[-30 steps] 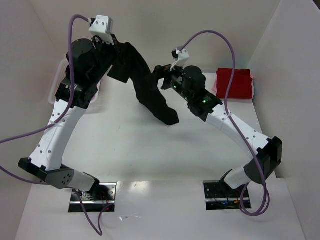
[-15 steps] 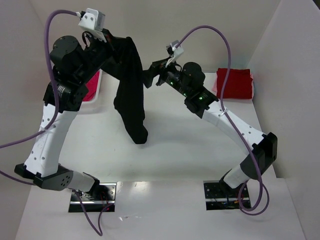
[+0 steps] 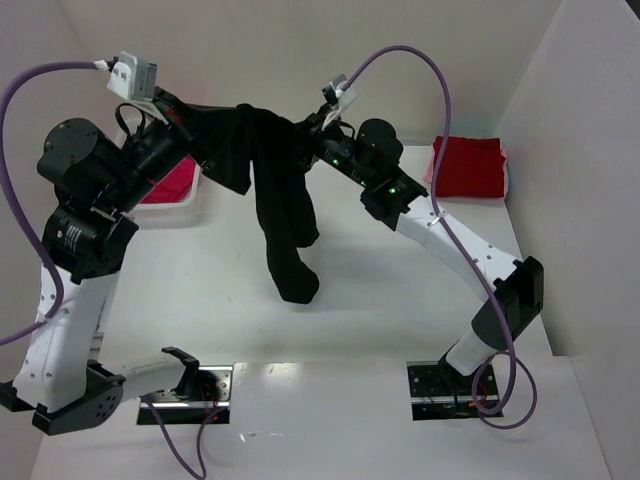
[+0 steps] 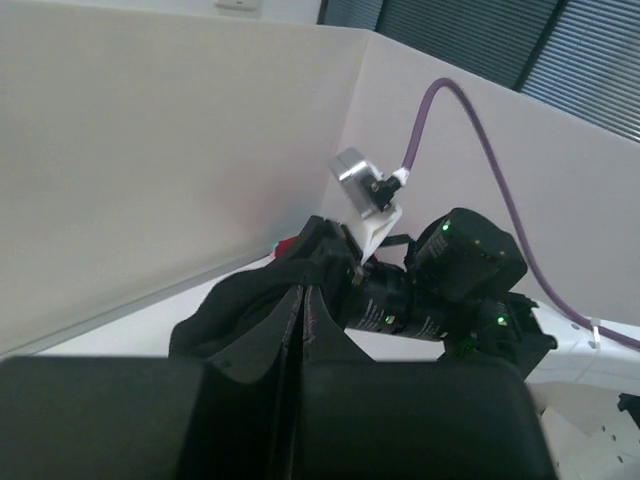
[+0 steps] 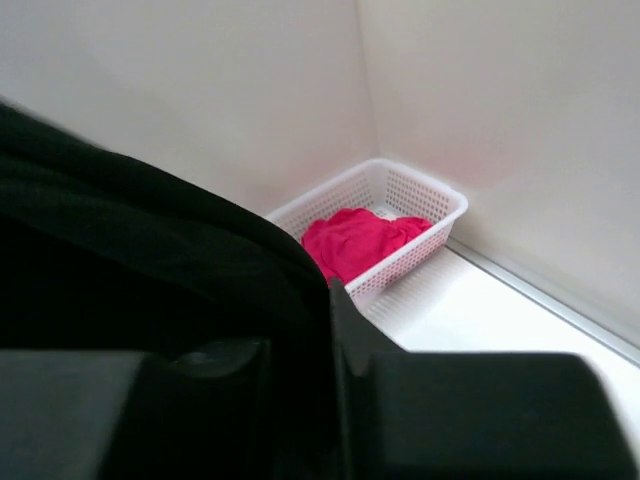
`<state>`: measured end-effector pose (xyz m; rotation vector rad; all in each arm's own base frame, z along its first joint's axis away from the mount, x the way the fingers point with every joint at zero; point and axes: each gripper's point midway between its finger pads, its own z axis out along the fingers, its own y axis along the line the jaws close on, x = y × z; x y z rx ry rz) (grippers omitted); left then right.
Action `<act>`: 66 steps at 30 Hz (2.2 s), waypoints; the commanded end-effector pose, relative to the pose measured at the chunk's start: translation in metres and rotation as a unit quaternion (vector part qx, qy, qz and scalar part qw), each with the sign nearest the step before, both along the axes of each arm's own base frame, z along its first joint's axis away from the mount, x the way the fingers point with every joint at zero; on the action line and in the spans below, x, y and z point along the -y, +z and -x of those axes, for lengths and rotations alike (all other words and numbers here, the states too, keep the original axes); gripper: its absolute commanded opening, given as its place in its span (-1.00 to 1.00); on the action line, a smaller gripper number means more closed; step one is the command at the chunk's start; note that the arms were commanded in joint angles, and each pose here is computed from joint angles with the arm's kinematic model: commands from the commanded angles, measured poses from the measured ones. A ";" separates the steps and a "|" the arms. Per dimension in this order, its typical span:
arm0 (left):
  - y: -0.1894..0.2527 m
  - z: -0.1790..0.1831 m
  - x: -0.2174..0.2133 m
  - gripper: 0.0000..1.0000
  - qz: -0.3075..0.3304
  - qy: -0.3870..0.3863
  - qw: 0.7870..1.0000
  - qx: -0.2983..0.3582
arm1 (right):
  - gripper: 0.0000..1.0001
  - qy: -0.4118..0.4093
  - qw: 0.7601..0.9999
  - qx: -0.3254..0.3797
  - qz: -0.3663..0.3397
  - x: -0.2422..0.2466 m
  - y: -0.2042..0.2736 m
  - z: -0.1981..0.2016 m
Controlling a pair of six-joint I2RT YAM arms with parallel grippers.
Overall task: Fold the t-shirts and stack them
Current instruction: Flatten out the tshirt
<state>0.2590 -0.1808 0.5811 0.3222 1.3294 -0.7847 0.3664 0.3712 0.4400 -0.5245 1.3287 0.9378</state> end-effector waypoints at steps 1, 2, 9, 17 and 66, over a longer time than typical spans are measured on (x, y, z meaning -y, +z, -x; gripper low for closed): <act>0.010 0.007 -0.010 -0.99 0.032 0.019 0.999 0.011 | -0.58 -0.044 0.998 0.026 -0.043 0.010 0.039 -0.009; 0.004 0.004 -0.015 -0.99 0.033 0.036 0.999 0.002 | -0.70 -0.087 0.994 0.031 -0.052 0.024 0.053 -0.015; -0.026 -0.027 -0.083 -0.99 0.031 0.242 0.969 -0.026 | -1.00 -0.232 0.968 0.080 -0.054 0.108 0.120 0.003; -0.025 -0.062 -0.100 -0.99 0.023 0.325 0.945 -0.010 | -1.00 -0.226 0.967 0.096 -0.070 0.145 0.150 0.050; -0.232 -0.020 0.136 0.78 -0.116 -0.325 0.937 -0.044 | -0.98 -0.257 0.962 0.060 -0.064 0.166 0.175 0.057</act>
